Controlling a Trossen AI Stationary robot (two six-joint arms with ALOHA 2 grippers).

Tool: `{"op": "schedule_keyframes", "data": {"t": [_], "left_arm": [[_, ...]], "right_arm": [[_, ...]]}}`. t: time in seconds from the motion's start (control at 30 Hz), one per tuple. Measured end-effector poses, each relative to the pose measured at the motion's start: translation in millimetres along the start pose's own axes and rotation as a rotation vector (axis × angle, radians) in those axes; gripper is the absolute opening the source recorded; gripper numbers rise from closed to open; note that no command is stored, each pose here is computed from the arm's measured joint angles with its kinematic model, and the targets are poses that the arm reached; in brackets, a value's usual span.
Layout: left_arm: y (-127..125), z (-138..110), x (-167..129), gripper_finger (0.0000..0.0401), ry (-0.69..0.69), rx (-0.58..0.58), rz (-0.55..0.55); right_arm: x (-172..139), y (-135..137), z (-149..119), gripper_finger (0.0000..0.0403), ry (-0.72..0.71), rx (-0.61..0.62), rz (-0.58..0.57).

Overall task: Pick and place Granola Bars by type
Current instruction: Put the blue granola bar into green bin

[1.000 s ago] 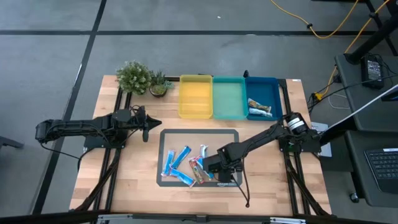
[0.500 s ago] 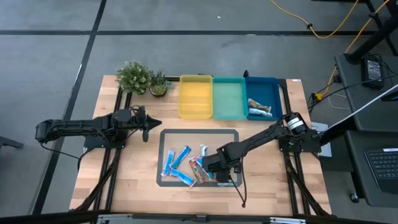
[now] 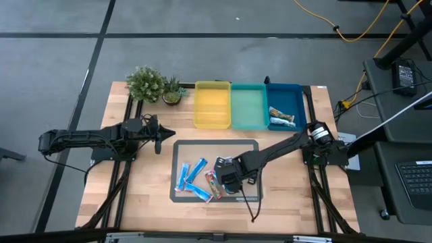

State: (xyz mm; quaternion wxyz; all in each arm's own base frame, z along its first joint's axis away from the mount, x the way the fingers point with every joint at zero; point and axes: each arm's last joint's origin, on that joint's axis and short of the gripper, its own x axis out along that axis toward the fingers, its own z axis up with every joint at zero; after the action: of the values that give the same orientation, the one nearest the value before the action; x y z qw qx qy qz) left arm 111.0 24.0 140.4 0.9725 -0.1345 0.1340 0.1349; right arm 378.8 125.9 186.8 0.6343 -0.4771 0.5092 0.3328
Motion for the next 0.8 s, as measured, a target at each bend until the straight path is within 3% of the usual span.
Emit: {"op": "schedule_keyframes", "data": {"t": [0.17, 0.53, 0.8], "left_arm": [[0.0, 0.0, 0.0, 0.0012, 0.0, 0.0, 0.0], [0.0, 0.0, 0.0, 0.0013, 0.0, 0.0, 0.0], [0.0, -0.1, 0.0, 0.0009, 0.0, 0.0, 0.0]], "right_arm": [[-26.6, -25.9, -6.0, 0.0015, -0.011, 0.159, -0.046], [-87.0, -66.3, -35.9, 0.0016, -0.012, 0.698, -0.087], [-120.2, -74.7, -59.2, 0.0018, 0.032, 0.835, -0.058]]}}
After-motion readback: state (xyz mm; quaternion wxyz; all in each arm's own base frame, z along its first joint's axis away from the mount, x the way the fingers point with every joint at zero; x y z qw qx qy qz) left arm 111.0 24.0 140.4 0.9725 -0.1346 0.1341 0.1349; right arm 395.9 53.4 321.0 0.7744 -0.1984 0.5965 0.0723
